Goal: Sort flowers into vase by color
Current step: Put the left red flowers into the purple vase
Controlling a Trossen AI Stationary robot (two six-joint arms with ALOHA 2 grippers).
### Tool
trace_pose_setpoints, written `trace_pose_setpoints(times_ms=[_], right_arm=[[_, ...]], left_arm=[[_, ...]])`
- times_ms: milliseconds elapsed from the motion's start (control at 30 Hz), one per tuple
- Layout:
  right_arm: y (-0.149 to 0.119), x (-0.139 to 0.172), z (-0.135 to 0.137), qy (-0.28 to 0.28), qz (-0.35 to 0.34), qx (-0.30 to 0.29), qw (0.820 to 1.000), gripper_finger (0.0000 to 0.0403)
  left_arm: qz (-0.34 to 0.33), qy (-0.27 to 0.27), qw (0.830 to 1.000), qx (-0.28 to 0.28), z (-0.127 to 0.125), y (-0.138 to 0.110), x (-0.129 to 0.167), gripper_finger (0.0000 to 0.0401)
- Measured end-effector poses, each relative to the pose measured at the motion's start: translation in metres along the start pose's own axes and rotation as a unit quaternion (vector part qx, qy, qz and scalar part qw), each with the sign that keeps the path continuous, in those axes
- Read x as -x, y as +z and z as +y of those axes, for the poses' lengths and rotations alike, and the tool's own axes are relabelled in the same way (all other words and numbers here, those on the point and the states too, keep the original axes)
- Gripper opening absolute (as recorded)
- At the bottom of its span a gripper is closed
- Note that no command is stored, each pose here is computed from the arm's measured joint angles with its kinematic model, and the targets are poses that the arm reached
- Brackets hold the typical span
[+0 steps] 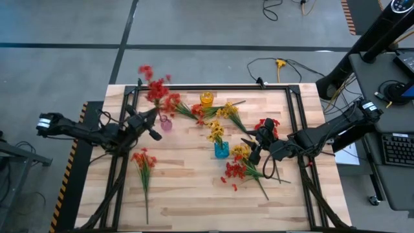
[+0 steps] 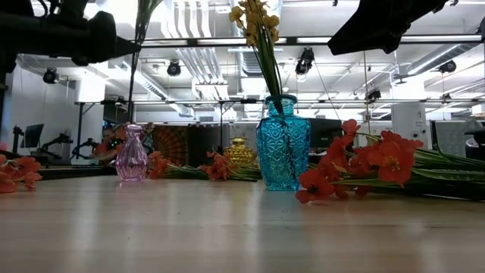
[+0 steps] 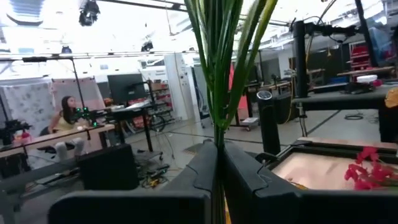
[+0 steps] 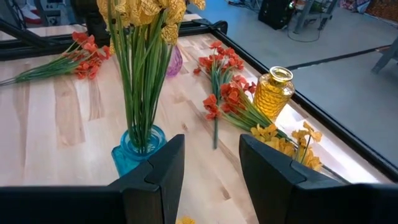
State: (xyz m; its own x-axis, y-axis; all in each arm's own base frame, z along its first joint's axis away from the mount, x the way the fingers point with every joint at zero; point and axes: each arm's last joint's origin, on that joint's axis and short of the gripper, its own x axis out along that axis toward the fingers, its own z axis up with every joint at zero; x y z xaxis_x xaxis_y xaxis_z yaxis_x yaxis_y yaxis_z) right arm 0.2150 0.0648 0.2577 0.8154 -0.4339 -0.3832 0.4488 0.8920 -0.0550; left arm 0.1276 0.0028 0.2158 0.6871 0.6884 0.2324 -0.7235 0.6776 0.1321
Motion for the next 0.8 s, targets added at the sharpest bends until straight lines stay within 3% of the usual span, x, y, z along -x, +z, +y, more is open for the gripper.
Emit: trace_pose_setpoints(times_ms=[467,800], right_arm=[[0.000,0.000,0.000,0.000,0.001,-0.002,1.000,0.0146],[0.000,0.000,0.000,0.000,0.001,-0.002,1.000,0.0146]], left_arm=[[-0.015,0.010,1.000,0.009,0.006,-0.003,-0.008,0.0000],[-0.008,0.021,0.999,0.035,0.013,-0.021,-0.005,0.0000]])
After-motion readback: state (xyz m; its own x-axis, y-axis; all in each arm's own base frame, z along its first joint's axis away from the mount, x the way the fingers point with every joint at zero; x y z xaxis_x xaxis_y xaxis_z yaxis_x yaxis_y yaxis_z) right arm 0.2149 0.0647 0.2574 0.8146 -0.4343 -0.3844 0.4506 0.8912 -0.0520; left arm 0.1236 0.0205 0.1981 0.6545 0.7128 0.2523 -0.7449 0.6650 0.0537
